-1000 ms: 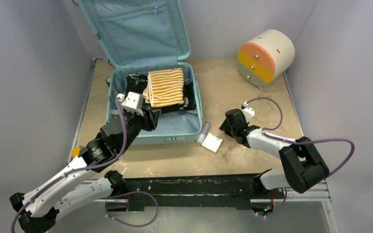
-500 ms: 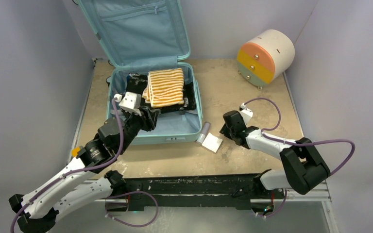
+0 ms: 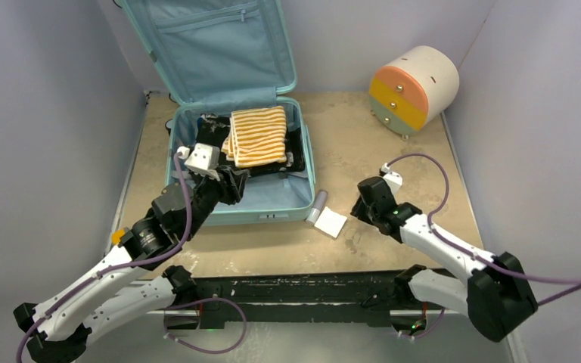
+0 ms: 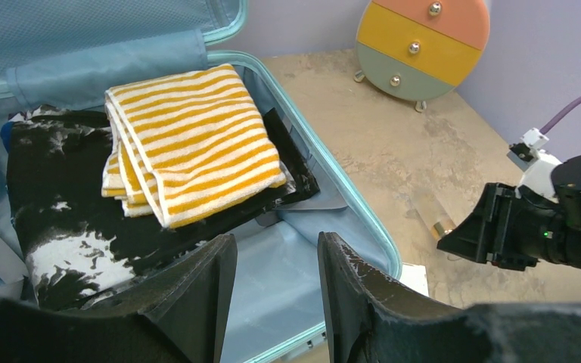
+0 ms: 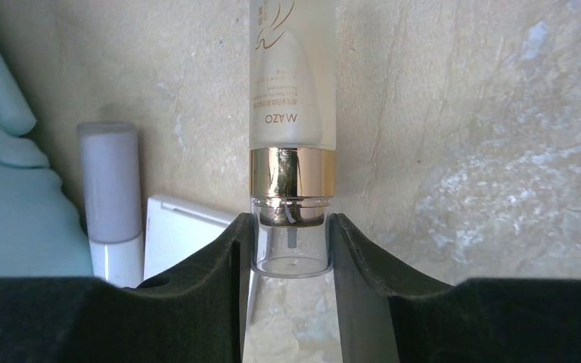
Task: Pack the luggage
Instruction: Pick up the makeup from the center of the board.
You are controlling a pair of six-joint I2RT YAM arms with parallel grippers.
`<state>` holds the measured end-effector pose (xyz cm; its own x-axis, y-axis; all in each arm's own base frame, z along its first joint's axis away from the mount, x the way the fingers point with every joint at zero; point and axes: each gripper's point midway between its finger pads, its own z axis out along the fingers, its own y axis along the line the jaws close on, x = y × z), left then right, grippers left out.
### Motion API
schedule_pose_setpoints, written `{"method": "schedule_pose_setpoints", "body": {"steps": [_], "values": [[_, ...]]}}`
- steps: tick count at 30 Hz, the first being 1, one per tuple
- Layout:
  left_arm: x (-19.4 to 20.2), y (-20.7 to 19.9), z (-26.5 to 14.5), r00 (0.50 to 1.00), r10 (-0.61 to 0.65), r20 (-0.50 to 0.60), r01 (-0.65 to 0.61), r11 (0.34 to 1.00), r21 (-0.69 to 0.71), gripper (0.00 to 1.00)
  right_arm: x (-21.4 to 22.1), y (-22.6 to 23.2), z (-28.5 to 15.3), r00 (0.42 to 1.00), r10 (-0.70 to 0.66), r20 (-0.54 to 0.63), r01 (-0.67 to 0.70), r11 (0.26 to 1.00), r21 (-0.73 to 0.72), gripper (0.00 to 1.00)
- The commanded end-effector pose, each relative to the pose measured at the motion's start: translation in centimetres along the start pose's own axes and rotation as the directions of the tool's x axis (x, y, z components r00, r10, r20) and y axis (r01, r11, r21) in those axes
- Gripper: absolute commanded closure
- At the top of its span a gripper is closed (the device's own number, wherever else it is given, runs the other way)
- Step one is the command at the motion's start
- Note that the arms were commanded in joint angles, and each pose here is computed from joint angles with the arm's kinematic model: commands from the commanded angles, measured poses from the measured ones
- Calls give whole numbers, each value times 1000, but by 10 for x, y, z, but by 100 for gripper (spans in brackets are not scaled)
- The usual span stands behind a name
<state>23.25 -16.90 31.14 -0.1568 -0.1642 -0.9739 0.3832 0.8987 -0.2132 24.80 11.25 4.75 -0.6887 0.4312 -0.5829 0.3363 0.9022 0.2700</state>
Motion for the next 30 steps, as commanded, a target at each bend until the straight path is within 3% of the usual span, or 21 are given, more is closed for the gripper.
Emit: {"method": "schedule_pose_setpoints", "body": {"steps": [1,17,23,30], "values": [[-24,-4,-6,998,-41,54,41,999,12,54,-13,2,-28,998,-53,16,53,998,-35,69],[-29,-2,-11,996,-58,74,57,998,15,54,-28,24,-79,999,-49,-4,48,983,-180,69],[-30,-4,-11,996,-57,70,56,998,24,54,-28,28,-91,996,-85,-25,78,975,-207,69],[-27,-4,-9,997,-37,69,35,999,28,53,-24,47,-121,977,-205,-58,171,918,-358,71]]}}
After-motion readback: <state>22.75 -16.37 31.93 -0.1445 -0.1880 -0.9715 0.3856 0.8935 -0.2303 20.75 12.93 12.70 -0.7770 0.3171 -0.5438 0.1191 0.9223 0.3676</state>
